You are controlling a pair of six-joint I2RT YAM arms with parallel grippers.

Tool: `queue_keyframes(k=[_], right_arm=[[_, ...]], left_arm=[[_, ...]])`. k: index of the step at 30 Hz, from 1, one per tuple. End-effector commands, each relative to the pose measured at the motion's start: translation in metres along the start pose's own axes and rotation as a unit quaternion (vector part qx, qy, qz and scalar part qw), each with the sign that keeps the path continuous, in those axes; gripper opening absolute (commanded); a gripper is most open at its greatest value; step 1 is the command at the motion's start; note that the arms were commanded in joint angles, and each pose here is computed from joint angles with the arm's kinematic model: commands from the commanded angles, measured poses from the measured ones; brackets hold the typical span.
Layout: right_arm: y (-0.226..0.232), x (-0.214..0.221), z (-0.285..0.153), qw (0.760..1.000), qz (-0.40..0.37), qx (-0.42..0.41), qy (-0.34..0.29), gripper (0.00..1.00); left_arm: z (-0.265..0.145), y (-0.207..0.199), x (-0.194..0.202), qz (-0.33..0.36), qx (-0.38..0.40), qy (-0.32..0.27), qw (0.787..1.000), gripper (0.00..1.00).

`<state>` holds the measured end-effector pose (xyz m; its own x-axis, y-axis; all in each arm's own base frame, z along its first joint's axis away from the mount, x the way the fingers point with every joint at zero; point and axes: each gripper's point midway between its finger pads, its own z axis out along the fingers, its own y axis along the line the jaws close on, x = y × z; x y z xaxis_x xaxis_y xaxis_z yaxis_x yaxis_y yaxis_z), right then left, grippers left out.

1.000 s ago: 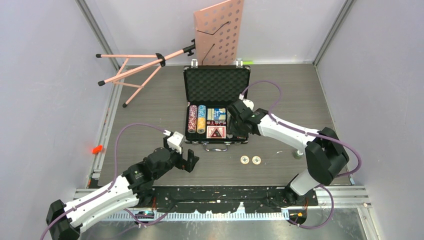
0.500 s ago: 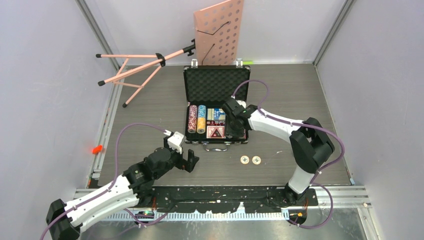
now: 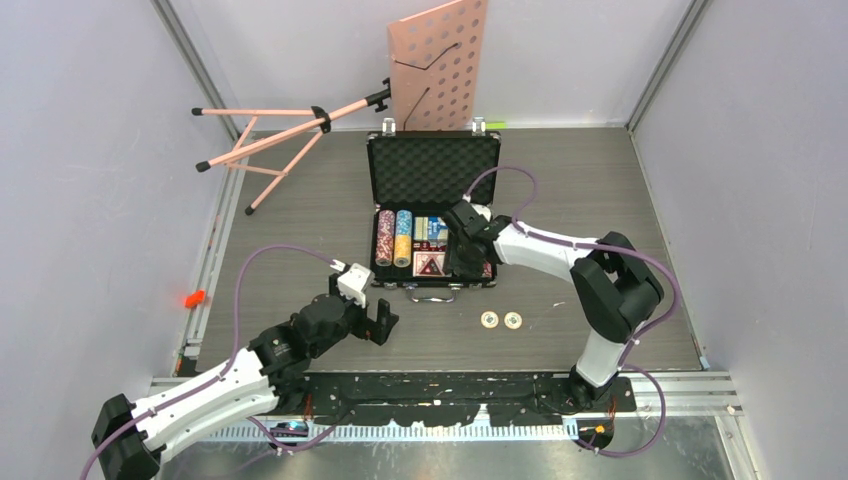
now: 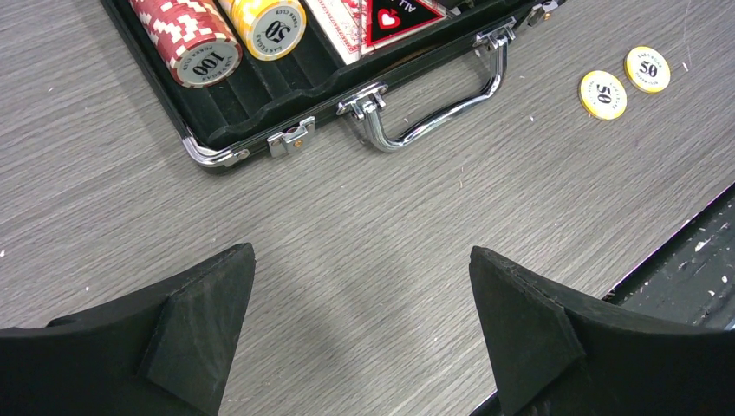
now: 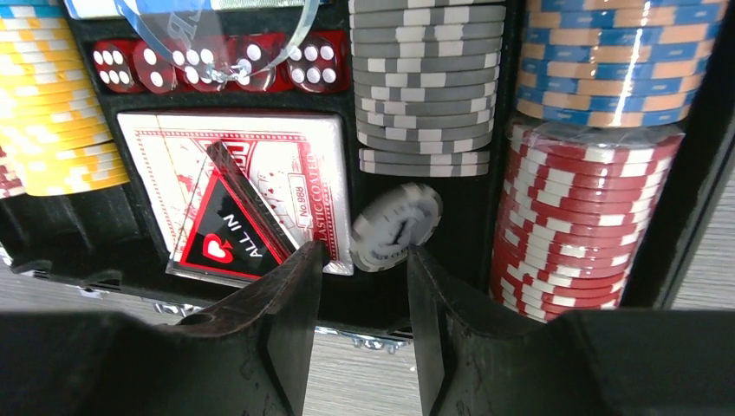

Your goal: Pack up texas hold em set

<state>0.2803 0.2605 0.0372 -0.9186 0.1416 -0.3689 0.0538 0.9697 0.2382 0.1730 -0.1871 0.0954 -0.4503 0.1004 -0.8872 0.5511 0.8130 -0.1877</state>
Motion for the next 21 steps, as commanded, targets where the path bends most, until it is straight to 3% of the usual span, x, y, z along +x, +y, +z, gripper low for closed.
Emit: queue_keyframes(k=[1, 11, 13, 17, 21], right_arm=[[0.015, -0.004, 0.004, 0.997, 0.056, -0.036, -0.023, 0.46], [0.002, -0.033, -0.014, 0.985, 0.127, -0.024, -0.118, 0.42], [-0.001, -0.037, -0.016, 0.98, 0.147, -0.024, -0.134, 0.36], [0.0, -0.039, -0.014, 0.973, 0.176, -0.031, -0.143, 0.27], [-0.007, -0.042, -0.016, 0.974, 0.173, -0.005, -0.146, 0.26]], left_arm=[[0.001, -0.006, -0.018, -0.004, 0.009, -0.031, 0.999, 0.98], [0.001, -0.006, -0.018, -0.003, 0.01, -0.031, 0.999, 0.98], [0.0, -0.006, -0.018, -0.003, 0.011, -0.032, 0.999, 0.98], [0.001, -0.006, -0.017, -0.001, 0.011, -0.03, 0.999, 0.98], [0.001, -0.006, -0.017, -0.002, 0.011, -0.029, 0.999, 0.98]])
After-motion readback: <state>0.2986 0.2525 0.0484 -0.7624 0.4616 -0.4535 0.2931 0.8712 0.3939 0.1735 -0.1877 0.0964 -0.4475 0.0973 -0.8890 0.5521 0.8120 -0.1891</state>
